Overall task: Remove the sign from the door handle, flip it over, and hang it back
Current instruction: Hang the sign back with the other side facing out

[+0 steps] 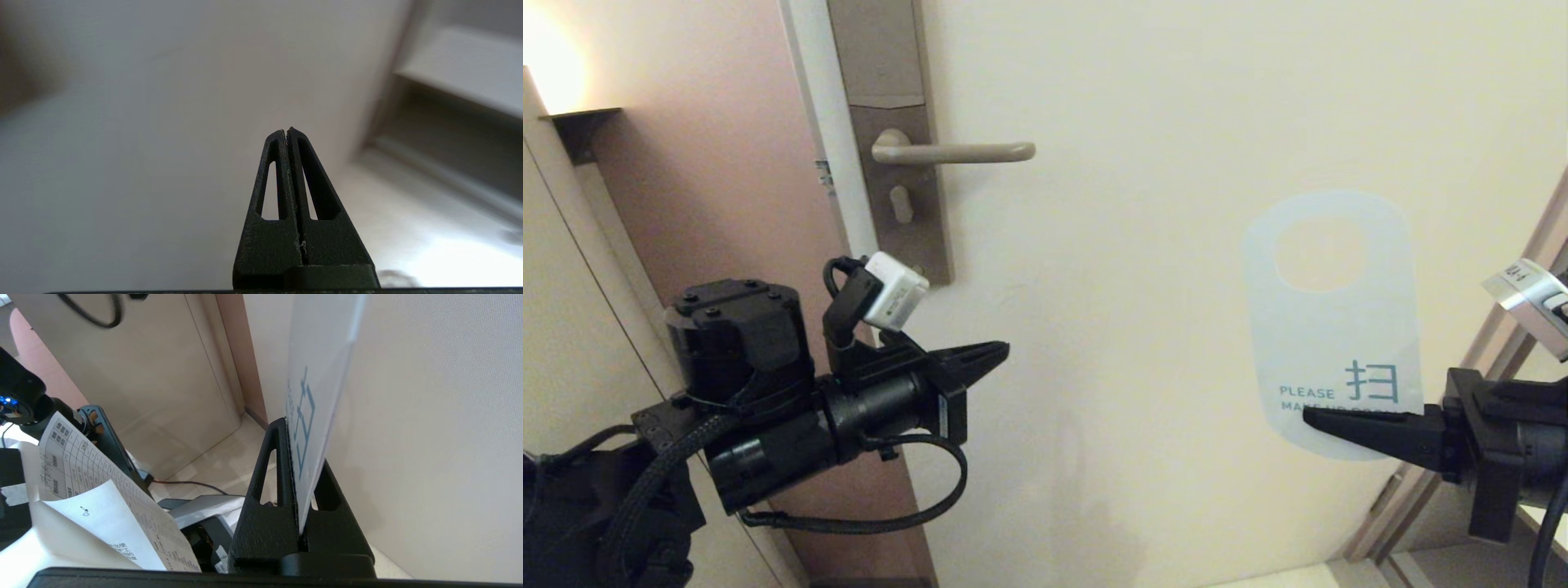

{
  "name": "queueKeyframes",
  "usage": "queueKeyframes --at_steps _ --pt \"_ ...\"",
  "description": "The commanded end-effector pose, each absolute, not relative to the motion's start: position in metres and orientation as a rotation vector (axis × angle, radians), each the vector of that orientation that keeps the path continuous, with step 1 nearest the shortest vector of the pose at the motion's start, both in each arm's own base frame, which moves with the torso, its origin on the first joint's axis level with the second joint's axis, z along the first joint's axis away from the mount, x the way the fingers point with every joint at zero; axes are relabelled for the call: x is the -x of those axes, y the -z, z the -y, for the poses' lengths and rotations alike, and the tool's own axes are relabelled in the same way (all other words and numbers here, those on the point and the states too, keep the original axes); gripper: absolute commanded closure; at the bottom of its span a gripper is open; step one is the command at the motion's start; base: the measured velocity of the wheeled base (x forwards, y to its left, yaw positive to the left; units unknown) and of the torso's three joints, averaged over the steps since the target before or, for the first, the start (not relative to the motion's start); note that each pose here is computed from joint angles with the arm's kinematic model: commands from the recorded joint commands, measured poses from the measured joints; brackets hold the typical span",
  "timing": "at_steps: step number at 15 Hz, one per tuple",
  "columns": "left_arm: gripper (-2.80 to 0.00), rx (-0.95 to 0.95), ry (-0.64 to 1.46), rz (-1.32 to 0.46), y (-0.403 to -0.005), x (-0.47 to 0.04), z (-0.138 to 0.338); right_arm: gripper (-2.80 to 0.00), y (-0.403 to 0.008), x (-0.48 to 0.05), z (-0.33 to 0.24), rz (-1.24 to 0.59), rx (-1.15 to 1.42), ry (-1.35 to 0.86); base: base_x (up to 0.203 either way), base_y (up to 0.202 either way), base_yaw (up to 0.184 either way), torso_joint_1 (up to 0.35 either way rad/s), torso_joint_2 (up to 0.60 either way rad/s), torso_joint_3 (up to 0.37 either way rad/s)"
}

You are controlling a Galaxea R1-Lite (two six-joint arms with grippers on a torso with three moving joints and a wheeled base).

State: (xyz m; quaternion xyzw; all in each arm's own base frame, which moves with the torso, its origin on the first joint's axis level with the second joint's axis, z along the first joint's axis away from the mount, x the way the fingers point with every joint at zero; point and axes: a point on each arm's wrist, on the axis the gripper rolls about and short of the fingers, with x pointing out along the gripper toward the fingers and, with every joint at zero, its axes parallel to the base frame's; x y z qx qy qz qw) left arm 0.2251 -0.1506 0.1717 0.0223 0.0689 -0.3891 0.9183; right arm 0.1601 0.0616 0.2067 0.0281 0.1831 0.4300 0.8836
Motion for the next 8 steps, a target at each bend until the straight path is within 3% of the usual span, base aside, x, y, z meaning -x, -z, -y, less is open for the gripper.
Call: queueKeyframes --at_steps 1,8 --pt "0.0 -0.083 0.727 -0.129 -0.174 -0.229 0.136 0.0 -0.206 -0.161 -0.059 -0.382 -0.063 -0.88 0.0 0.0 0.0 0.0 0.0 0.0" --pt "0.0 -0.139 0.371 -0.211 -0.163 -0.191 0.052 0.0 -0.211 -0.161 -0.049 -0.352 -0.067 -0.824 0.0 0.0 0.0 0.0 0.0 0.0"
